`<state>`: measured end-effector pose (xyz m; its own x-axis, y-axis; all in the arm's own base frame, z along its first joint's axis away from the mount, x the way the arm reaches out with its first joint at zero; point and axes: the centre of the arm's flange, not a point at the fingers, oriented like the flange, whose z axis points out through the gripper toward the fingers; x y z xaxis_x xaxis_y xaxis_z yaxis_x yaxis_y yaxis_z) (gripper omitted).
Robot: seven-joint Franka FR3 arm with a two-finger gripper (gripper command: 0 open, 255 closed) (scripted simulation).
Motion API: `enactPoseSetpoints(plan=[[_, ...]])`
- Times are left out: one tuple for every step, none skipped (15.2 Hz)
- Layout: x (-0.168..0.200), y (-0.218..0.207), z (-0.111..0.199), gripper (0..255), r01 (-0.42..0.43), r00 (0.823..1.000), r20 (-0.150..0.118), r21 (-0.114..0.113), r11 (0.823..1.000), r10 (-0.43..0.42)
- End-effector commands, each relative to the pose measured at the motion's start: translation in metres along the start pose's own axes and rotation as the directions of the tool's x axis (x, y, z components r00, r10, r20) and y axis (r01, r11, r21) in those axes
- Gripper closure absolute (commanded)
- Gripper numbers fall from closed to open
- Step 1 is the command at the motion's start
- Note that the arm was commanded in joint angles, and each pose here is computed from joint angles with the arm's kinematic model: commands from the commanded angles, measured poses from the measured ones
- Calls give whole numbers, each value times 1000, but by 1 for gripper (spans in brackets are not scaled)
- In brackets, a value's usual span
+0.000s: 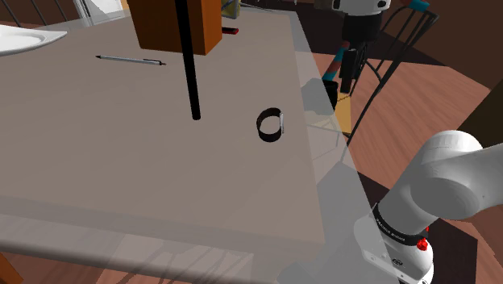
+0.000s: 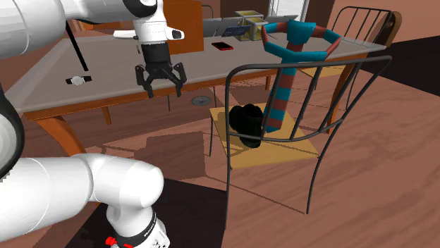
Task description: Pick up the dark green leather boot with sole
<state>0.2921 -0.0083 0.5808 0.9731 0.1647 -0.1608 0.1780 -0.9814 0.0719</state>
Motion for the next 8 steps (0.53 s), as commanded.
enactPoseSetpoints(plan=[[0, 0, 0, 0, 0, 1000, 0, 0, 1000, 0], [5, 11, 5, 0, -2, 1000, -7, 4, 1000, 2], [11, 22, 9, 0, -5, 1000, -15, 8, 1000, 5], [16, 33, 14, 0, -7, 1000, -22, 12, 1000, 7], [22, 44, 18, 0, -9, 1000, -30, 15, 1000, 10], [28, 55, 23, 0, -12, 999, -37, 19, 1000, 12], [33, 66, 27, 0, -14, 999, -45, 23, 1000, 15], [39, 77, 32, 0, -16, 998, -52, 27, 999, 18]])
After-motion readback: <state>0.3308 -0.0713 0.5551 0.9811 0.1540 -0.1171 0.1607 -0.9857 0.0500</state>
